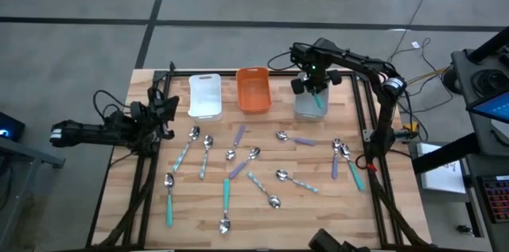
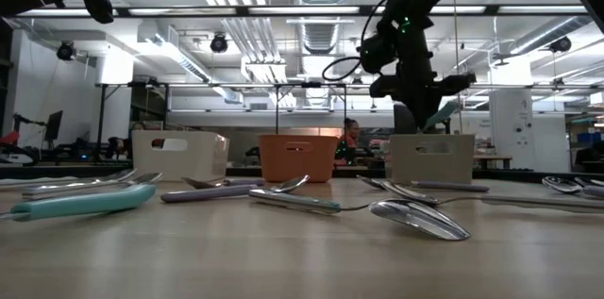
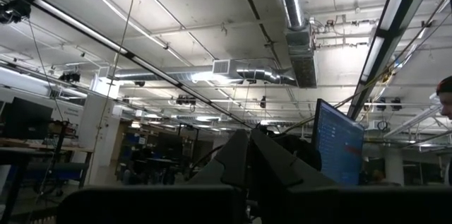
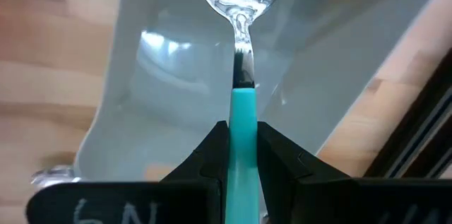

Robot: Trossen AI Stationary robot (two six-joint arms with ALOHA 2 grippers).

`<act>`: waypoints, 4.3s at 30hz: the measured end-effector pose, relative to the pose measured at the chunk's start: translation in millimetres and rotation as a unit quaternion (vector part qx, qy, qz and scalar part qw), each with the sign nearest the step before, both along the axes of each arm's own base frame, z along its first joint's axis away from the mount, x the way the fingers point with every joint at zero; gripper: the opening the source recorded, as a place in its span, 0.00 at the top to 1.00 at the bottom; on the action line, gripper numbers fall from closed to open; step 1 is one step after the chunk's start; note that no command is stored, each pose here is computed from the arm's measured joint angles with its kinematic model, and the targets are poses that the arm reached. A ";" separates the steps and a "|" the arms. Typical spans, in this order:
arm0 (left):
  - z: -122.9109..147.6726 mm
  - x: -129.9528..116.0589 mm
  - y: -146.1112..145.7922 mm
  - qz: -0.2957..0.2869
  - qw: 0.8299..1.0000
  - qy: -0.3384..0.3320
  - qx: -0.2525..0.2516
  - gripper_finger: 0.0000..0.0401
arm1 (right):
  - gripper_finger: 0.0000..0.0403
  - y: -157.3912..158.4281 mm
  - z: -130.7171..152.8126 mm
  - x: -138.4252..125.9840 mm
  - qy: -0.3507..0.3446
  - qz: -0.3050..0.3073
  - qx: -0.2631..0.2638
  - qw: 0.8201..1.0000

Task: Sort silverware by color (type)
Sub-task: Put the green spoon into the gray bin, then put the blue patterned spoon into the white bin

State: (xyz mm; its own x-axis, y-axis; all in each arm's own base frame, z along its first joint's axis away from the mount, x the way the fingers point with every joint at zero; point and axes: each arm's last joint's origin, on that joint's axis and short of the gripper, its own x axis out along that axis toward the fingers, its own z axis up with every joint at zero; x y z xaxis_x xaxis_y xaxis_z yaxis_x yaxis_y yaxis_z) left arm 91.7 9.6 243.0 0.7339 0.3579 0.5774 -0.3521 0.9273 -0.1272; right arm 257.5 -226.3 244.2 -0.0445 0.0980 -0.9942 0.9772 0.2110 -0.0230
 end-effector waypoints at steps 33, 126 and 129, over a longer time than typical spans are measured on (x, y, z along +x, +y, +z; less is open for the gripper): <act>0.1 -0.1 0.0 0.000 1.000 -0.001 0.000 1.00 | 0.89 6.5 -44.1 12.1 -0.018 0.049 -0.071 0.996; -34.3 41.5 9.1 0.054 0.957 0.017 -0.284 1.00 | 0.87 182.9 -79.2 37.6 -0.391 0.486 -0.527 0.577; -34.9 41.9 9.1 0.055 0.957 0.019 -0.284 1.00 | 0.87 182.4 -86.4 41.9 -0.395 0.483 -0.534 0.571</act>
State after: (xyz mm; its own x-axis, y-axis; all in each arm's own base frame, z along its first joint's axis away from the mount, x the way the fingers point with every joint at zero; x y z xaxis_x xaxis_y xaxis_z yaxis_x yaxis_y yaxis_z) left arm 133.6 18.6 208.1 0.6911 0.6816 0.2404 -0.4577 0.6702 -0.5843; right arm 299.5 -43.9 157.8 0.9383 -0.2734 -0.2119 0.2113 0.9380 -0.2748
